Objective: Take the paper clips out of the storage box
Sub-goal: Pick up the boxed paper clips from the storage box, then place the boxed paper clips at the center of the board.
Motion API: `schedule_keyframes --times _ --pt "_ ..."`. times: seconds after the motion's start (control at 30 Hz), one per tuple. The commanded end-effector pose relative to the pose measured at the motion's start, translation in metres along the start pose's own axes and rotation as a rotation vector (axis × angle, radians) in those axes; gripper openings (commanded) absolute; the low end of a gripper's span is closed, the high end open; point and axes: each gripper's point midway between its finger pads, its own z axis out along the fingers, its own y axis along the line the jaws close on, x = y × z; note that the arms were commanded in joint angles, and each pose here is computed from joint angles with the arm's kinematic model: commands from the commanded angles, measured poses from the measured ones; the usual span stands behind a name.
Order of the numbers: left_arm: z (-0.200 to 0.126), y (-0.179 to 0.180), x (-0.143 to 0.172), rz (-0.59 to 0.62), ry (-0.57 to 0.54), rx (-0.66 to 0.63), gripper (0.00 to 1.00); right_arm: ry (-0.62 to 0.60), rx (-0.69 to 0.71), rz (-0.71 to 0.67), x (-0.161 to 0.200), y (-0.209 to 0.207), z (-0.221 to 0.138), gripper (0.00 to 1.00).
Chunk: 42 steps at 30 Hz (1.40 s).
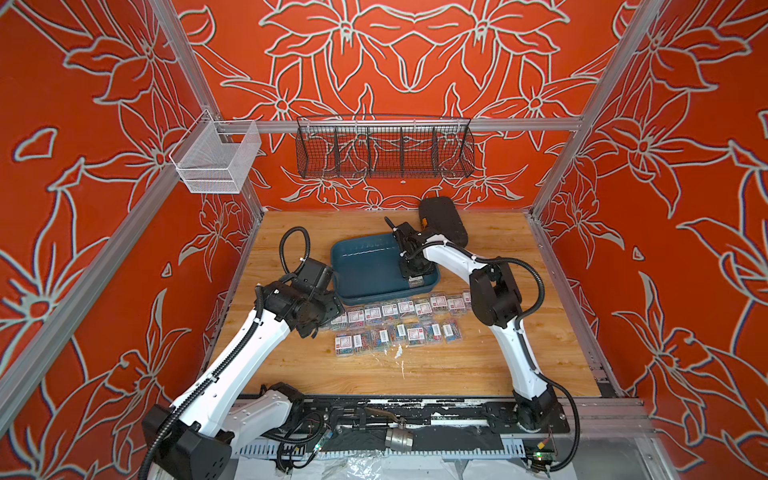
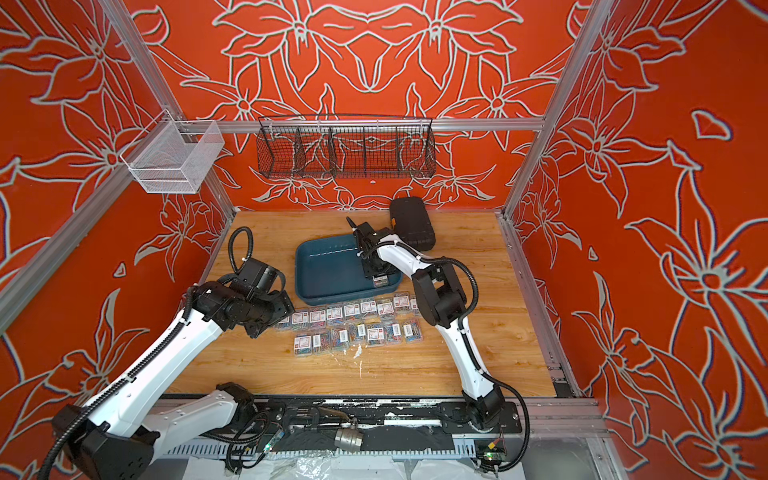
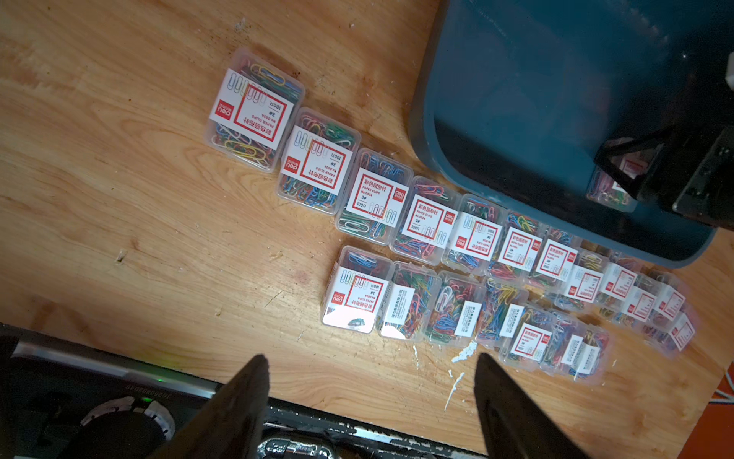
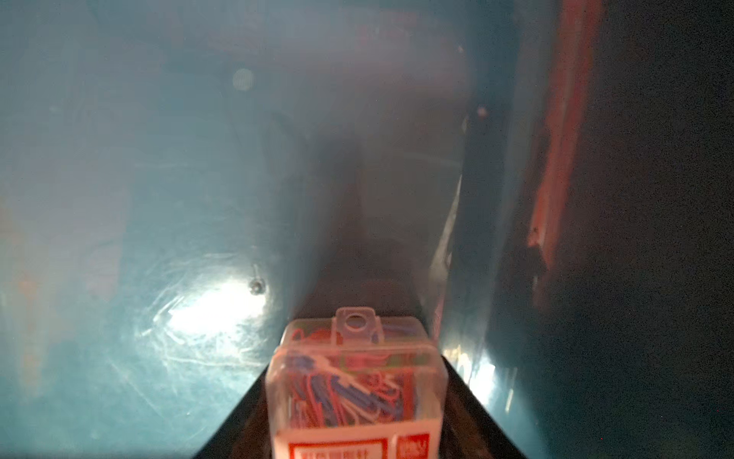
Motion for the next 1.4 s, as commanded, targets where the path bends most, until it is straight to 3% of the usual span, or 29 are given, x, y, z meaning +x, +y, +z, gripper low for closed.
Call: schedule_keyframes --times 0.0,0.33,0.63,0.77,0.97,1.37 --pt "-0.003 -0.005 -0.008 -0.006 -0.015 0.011 0.79 0.008 0.002 -0.018 0.000 0.001 -0.007 0.53" --pt "0.003 -0.028 -0.022 0.017 -0.023 0.036 0.79 -0.121 -0.007 -0.026 -0.002 -0.020 -0.109 0.45" --pt "0.008 -0.048 -0.036 0.023 -0.041 0.076 0.79 -0.177 0.051 0.003 0.069 -0.069 -0.162 0.39" --pt "0.007 -0.053 -0.040 0.021 -0.047 0.087 0.79 -0.176 0.125 0.037 0.109 -0.102 -0.166 0.40" --pt "0.001 -0.054 -0.042 0.014 -0.051 0.092 0.79 -0.115 0.184 0.116 0.162 -0.139 -0.142 0.40" --pt "-0.014 -0.037 -0.034 -0.022 -0.059 0.096 0.79 -0.012 0.169 0.194 0.200 -0.143 -0.089 0.40"
